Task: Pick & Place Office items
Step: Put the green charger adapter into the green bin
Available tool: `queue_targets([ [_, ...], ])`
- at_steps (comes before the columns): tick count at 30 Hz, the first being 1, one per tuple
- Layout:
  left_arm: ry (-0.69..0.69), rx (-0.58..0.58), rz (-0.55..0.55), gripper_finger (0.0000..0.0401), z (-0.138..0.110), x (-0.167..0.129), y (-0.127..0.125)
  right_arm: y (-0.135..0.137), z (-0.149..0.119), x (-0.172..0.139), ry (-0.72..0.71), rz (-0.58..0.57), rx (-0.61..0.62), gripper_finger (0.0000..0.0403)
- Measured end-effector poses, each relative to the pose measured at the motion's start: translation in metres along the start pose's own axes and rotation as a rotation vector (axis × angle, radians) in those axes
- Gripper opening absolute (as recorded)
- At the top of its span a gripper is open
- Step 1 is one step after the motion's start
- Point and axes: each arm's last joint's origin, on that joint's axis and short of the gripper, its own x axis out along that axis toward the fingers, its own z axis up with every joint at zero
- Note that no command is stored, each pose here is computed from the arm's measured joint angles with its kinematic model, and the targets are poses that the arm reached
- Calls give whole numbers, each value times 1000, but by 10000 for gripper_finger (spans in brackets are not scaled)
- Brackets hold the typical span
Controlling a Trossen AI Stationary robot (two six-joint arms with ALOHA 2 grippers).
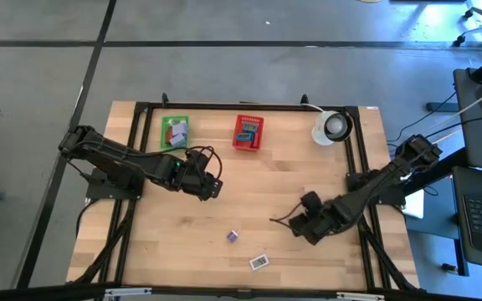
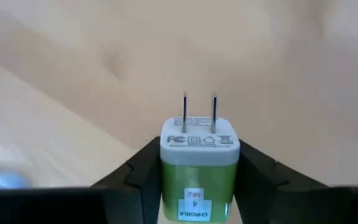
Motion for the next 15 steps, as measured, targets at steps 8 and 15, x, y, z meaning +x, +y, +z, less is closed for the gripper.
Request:
queue_targets([
  [8, -69, 35, 19, 147, 2, 0, 1, 57, 74, -42, -361, 108, -248, 155],
  [15, -75, 92, 23, 147, 2, 0, 1, 91, 140, -102, -545, 152, -481, 155],
])
